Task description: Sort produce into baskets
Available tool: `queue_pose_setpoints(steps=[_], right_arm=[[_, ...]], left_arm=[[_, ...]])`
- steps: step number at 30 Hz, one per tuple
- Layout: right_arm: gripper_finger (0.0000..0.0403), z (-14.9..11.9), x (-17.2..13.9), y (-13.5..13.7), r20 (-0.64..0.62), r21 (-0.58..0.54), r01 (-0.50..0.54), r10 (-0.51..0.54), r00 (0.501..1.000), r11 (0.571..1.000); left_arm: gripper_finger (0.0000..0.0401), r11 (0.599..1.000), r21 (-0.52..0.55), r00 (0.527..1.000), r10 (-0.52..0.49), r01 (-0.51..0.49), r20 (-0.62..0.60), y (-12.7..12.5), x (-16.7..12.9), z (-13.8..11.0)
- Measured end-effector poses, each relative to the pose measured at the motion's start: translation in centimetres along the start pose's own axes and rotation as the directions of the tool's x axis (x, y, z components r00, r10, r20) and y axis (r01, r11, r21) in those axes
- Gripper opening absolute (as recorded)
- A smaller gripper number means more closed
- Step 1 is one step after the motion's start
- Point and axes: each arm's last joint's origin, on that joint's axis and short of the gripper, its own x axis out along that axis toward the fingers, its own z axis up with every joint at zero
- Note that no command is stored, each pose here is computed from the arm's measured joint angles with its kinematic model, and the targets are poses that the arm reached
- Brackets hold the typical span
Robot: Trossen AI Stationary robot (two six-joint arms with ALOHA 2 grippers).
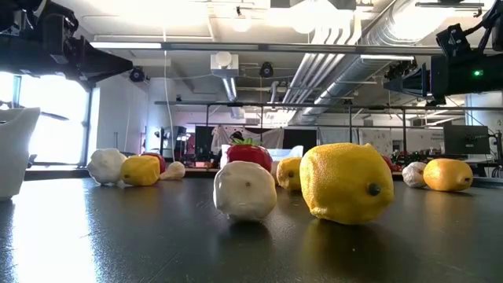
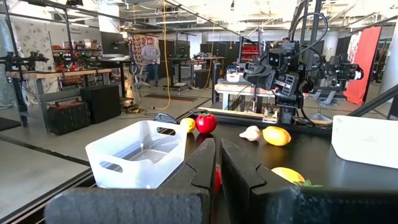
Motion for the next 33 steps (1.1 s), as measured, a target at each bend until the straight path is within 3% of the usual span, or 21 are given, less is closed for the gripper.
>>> queue_pose_setpoints(steps=[24, 29, 33], right_arm=[[0.0, 0.01, 0.0, -0.01, 0.002, 0.0, 0.001, -0.001, 1.0, 1.0], [0.0, 0.14, 0.0, -0.03, 0.015, -0.058, 0.004, -0.003, 1.0, 0.998], [0.0, 0.15, 0.0, -0.02, 0.017, 0.061, -0.003, 0.002, 1.0, 0.998]], left_arm=[[0.001, 1.0, -0.001, 1.0, 0.0, 0.0, 0.0, 0.0, 0.0, -0.01], [0.001, 1.0, -0.001, 1.0, 0.0, 0.0, 0.0, 0.0, 0.0, -0.01], [0.001, 1.0, -0.001, 1.0, 0.0, 0.0, 0.0, 0.0, 0.0, -0.01]])
